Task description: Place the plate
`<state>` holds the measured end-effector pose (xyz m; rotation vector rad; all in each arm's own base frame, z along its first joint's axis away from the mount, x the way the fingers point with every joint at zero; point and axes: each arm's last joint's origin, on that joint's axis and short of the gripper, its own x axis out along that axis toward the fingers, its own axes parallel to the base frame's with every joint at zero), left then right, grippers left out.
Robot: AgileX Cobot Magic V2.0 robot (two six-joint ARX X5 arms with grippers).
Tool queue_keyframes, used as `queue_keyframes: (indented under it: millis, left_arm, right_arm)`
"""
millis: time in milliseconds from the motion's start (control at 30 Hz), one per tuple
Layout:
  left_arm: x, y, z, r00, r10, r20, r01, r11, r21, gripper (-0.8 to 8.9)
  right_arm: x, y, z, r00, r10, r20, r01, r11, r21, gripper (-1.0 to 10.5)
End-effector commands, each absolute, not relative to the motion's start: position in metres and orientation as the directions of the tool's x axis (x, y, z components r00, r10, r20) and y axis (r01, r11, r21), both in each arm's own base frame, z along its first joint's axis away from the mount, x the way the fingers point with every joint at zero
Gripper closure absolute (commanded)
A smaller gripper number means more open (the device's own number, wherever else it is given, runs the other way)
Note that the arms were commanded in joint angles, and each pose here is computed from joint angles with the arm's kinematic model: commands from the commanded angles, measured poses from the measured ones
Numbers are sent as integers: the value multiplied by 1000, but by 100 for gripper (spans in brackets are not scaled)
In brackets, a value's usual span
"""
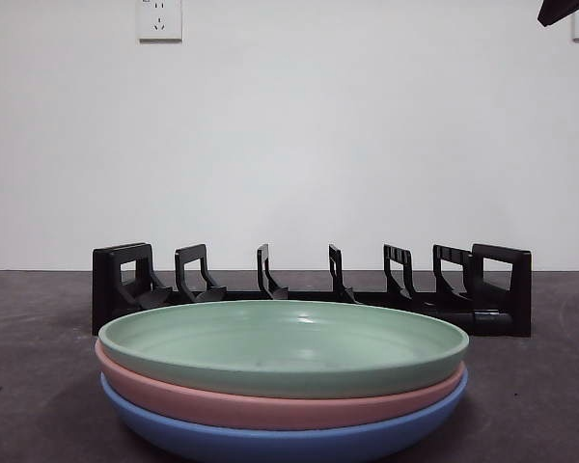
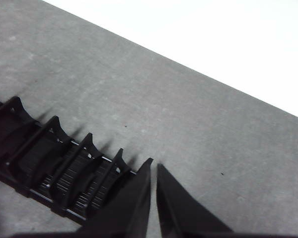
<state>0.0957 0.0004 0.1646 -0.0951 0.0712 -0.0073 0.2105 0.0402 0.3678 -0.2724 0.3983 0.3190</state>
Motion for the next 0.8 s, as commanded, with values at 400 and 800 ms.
queue_keyframes:
  millis: [400,800]
  left_arm:
    - [97,1,159,997,-7,-74,0,995,-99,806]
    - [97,1,160,997,-7,-73,0,995,-99,806]
  right_arm:
    - [151,6,277,972,-63,-225,36,992,-122,929]
    - [101,0,162,982,-92,-167,83,995,-62,929]
